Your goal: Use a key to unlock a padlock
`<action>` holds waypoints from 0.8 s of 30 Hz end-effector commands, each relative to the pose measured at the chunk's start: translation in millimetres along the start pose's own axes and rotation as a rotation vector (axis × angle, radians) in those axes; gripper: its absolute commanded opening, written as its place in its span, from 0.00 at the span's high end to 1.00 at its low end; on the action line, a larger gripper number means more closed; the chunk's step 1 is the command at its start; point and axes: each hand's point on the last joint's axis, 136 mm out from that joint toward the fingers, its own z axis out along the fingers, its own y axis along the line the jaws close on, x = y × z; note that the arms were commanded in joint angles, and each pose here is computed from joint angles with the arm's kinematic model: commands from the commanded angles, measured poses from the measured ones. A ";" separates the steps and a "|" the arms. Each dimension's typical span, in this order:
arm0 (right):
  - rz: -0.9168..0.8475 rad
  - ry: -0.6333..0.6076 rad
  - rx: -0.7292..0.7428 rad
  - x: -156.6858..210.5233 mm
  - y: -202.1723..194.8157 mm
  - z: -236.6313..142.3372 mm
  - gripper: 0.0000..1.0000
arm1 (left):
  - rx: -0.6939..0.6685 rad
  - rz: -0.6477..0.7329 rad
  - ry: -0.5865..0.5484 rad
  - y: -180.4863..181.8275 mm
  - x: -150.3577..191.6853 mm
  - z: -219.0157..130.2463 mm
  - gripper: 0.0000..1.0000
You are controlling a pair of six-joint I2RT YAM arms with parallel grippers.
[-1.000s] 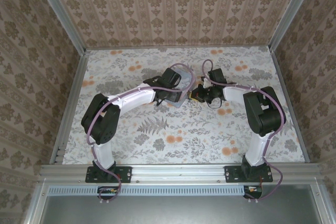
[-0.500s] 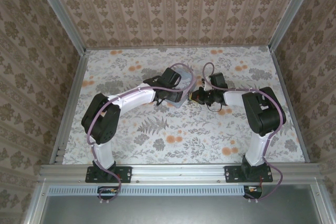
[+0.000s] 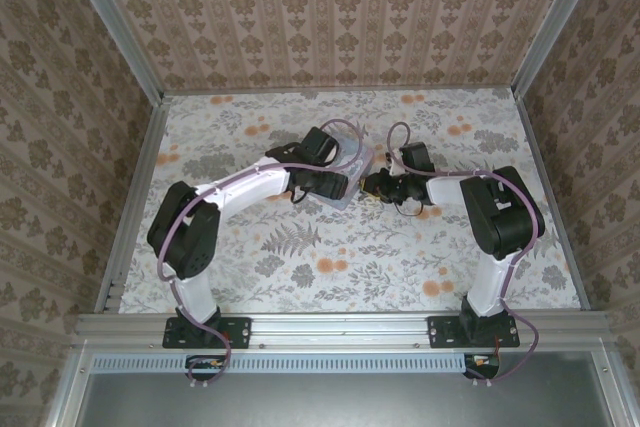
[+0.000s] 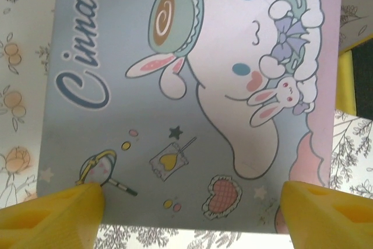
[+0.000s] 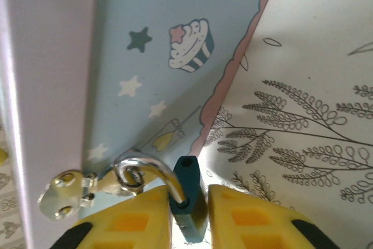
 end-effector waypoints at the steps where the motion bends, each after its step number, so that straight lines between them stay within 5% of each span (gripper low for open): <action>1: 0.031 -0.028 0.031 -1.2 -15.5 -1.3 0.71 | -0.003 -0.062 0.075 8.0 22.6 -11.4 0.18; 24: -0.065 -0.051 -0.023 15.1 -5.0 3.7 0.63 | 0.084 -0.202 -0.008 10.4 18.4 -38.4 0.17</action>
